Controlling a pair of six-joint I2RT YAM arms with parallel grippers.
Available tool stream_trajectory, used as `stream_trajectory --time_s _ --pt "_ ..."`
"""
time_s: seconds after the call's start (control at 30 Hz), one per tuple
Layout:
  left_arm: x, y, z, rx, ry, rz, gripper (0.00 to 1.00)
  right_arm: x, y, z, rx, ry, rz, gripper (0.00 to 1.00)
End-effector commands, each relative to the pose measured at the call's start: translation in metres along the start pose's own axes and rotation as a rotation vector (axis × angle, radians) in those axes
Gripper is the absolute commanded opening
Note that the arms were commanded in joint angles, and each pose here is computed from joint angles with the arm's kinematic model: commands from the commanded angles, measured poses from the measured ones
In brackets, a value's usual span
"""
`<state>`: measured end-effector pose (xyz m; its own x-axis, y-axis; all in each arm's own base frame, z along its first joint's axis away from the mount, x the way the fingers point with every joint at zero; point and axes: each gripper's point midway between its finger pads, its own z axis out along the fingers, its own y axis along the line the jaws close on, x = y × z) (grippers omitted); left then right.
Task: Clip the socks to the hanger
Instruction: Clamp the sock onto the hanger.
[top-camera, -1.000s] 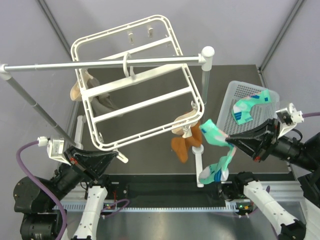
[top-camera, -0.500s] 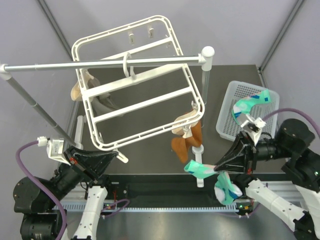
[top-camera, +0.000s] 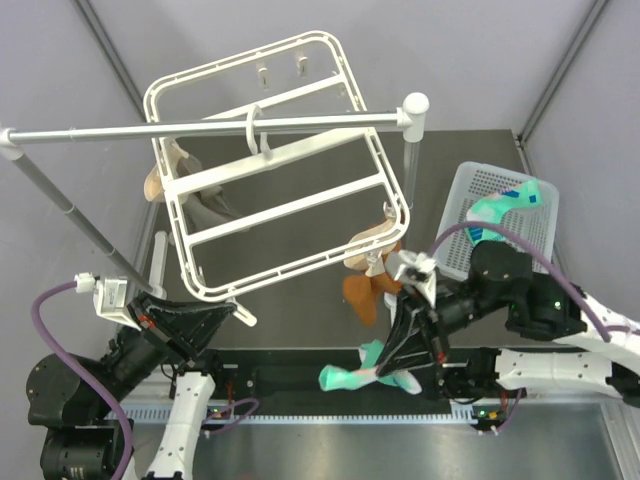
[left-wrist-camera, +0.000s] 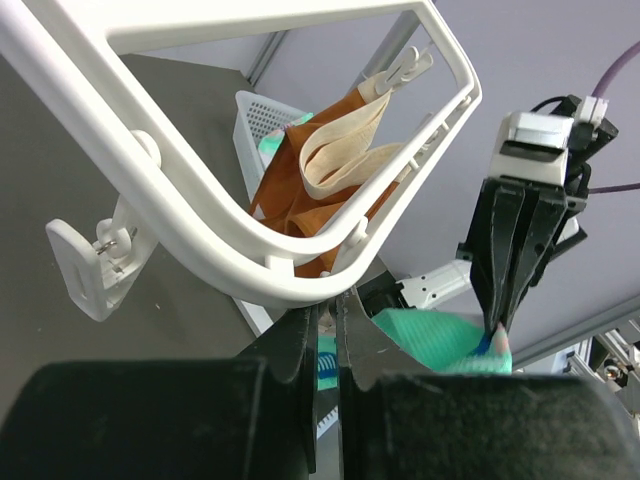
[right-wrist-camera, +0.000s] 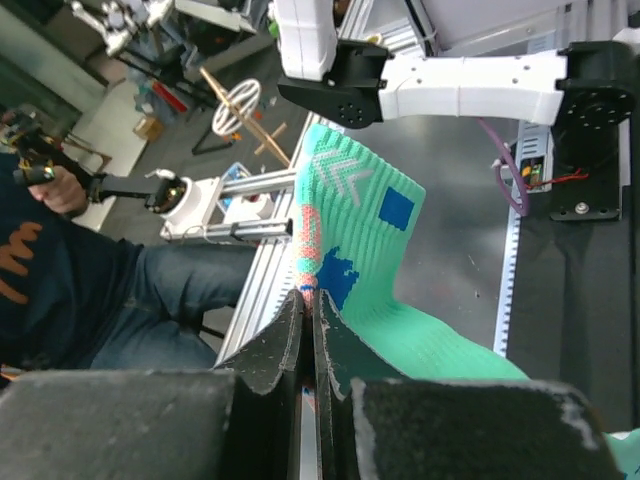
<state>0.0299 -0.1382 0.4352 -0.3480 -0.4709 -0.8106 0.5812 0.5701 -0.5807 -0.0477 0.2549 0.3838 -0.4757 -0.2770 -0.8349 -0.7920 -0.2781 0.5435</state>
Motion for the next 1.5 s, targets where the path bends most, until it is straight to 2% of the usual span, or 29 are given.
stream_trajectory --time_s 0.0,0.1,0.33,0.57,0.87,1.47 --pt "-0.01 0.001 0.007 0.002 -0.013 -0.007 0.0 -0.039 0.004 0.018 0.07 -0.143 -0.112 0.0" --pt "-0.01 0.0 0.006 0.005 -0.012 -0.008 0.0 -0.037 -0.006 0.035 0.1 -0.138 -0.085 0.0" --pt "-0.01 -0.006 0.003 0.021 -0.021 0.0 0.0 -0.062 -0.041 0.06 0.231 -0.302 -0.039 0.0" --pt "-0.01 -0.009 0.001 0.028 -0.022 -0.002 0.0 -0.076 -0.045 0.08 0.296 -0.392 -0.059 0.0" --pt "-0.011 -0.011 0.001 0.031 -0.023 0.0 0.0 -0.069 -0.058 0.079 0.341 -0.398 -0.02 0.0" --pt "-0.011 -0.011 0.001 0.034 -0.024 -0.003 0.0 -0.078 -0.039 0.084 0.241 -0.425 -0.043 0.0"
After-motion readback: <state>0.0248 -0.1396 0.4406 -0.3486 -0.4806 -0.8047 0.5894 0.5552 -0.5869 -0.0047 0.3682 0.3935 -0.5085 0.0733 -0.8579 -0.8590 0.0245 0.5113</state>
